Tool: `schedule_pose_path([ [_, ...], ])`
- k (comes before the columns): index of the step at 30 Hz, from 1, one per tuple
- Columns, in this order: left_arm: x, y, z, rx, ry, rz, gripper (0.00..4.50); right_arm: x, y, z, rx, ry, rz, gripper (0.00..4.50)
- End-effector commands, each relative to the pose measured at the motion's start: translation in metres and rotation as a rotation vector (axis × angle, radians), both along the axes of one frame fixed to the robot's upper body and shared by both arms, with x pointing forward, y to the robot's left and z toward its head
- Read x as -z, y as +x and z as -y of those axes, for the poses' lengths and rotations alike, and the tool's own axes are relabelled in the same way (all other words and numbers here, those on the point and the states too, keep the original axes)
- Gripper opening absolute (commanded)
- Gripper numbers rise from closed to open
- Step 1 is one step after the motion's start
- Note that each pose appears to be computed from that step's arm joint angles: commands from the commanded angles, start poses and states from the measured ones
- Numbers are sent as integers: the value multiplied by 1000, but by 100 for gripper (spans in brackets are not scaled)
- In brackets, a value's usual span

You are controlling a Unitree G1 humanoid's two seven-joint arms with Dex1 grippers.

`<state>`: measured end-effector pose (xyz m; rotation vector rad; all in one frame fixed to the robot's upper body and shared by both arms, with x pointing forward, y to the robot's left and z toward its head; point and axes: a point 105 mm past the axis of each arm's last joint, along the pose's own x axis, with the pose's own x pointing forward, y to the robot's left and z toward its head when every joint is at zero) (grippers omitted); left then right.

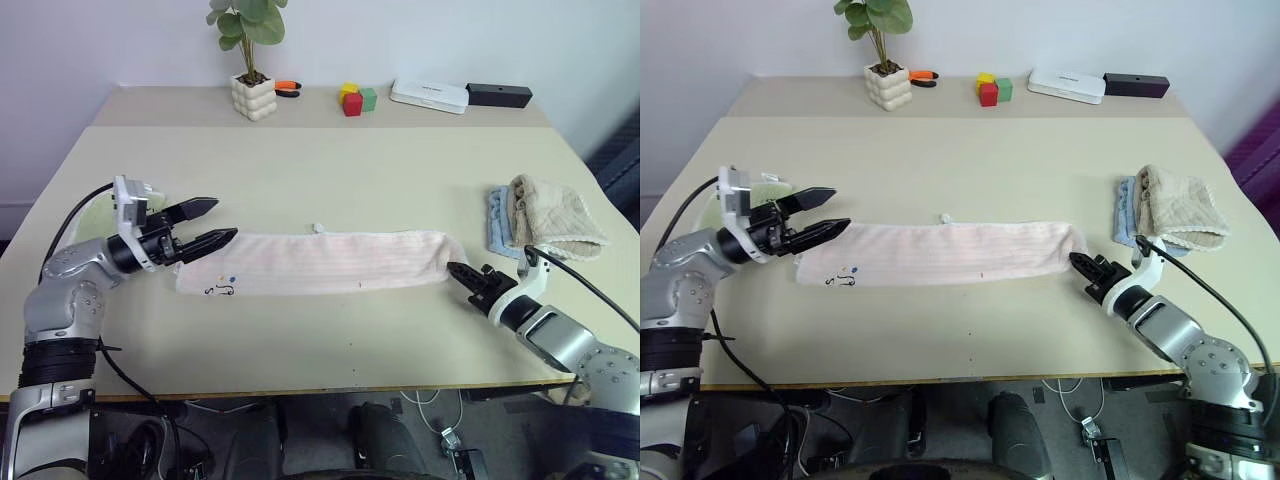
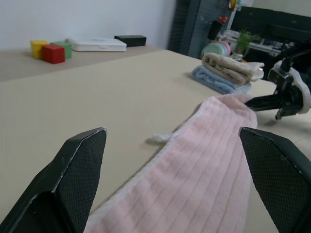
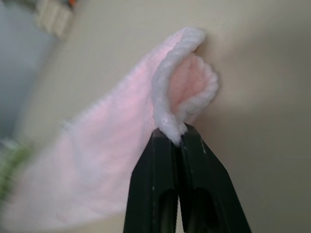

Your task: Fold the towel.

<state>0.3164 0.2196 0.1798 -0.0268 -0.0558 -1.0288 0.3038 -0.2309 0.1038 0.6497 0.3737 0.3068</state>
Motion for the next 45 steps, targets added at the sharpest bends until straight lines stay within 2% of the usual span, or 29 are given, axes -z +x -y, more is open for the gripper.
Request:
schedule_pose_path([
  [1, 0, -16, -4, 70, 25, -16, 450, -56, 4, -36, -217, -96, 218, 2],
  [8, -2, -21, -10, 49, 30, 2, 450, -79, -2, -85, -487, -275, 343, 2],
  [15, -3, -26, -16, -6, 16, 13, 450, -65, -10, -133, -701, -372, 370, 2],
  [26, 1, -42, -10, -39, -7, 10, 450, -31, 0, -171, -827, -373, 325, 2],
  [30, 3, -48, -11, -66, -11, 4, 450, -17, -5, -173, -895, -406, 301, 2],
  [37, 6, -56, -10, -93, -23, -3, 450, -19, 0, -182, -922, -404, 339, 2],
  [45, 4, -57, -9, -108, -26, 2, 450, -8, -3, -198, -968, -466, 376, 2],
])
